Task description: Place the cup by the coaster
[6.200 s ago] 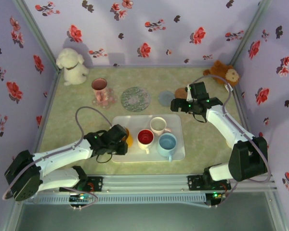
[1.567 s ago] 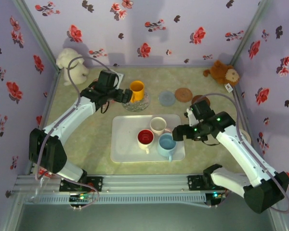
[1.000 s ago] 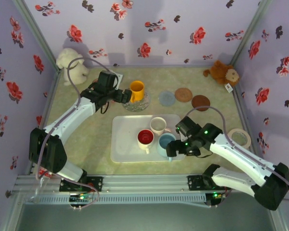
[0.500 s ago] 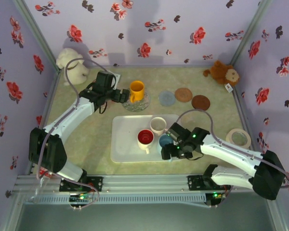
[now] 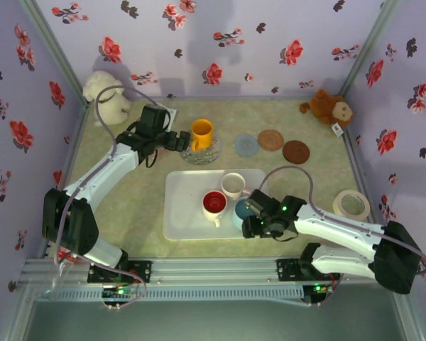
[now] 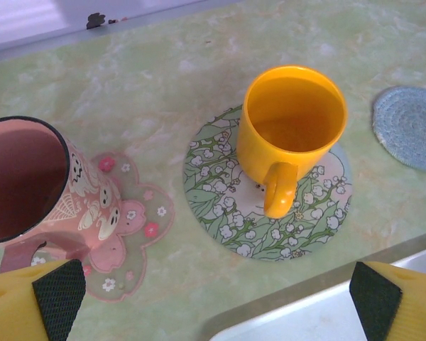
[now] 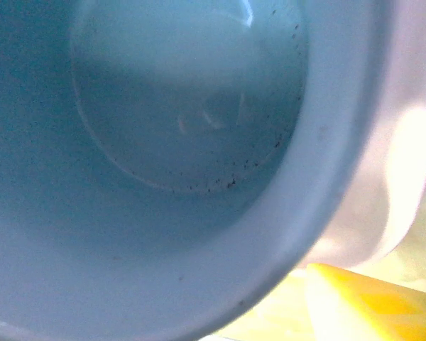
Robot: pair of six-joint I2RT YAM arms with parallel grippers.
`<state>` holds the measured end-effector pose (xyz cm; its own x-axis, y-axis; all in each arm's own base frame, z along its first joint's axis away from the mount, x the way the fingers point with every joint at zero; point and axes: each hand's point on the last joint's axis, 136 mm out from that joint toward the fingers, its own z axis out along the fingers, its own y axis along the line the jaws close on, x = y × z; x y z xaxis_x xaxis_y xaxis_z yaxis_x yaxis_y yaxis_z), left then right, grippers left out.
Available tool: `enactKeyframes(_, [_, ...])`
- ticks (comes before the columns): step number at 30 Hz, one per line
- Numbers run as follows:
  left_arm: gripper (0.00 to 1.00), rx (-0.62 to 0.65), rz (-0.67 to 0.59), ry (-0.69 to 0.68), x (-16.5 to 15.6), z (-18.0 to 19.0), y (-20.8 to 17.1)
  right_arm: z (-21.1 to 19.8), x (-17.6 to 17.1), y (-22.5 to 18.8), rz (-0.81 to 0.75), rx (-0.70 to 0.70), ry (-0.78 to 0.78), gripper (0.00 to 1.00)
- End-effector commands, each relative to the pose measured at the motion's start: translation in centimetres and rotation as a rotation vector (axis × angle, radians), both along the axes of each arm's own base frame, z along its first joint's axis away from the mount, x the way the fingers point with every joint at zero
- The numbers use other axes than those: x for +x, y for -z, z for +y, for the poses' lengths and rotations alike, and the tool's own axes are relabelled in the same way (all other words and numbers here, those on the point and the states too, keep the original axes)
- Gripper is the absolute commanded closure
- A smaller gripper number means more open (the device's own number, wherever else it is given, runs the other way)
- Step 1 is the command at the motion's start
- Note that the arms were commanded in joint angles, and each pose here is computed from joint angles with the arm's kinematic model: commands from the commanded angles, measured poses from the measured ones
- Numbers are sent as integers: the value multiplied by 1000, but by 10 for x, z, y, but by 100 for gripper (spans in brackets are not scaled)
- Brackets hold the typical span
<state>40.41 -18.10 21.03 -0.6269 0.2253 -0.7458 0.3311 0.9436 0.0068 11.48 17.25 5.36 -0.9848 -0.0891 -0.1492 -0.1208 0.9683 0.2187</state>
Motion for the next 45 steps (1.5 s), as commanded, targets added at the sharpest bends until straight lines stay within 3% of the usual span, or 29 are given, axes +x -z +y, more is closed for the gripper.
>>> enactKeyframes(1, [1, -3, -4, -27, 5, 5, 3, -7, 16, -4, -111, -4, 59, 37])
enactKeyframes(7, [1, -2, 1, -26, 5, 5, 3, -15, 23, -11, -183, -5, 65, 42])
enactKeyframes(12, [1, -2, 4, -29, 7, 4, 5, -13, 13, 1, -101, -58, -3, 49])
enactKeyframes(19, [1, 1, 8, -29, 7, 4, 5, -5, 11, 13, -35, -112, -72, 51])
enactKeyframes(35, [1, 6, 17, -29, 7, 5, 8, -13, 18, 0, -122, -99, -63, 75])
enactKeyframes(45, [1, 4, 20, -27, 8, 4, 8, -14, 20, -3, -139, -108, -77, 83])
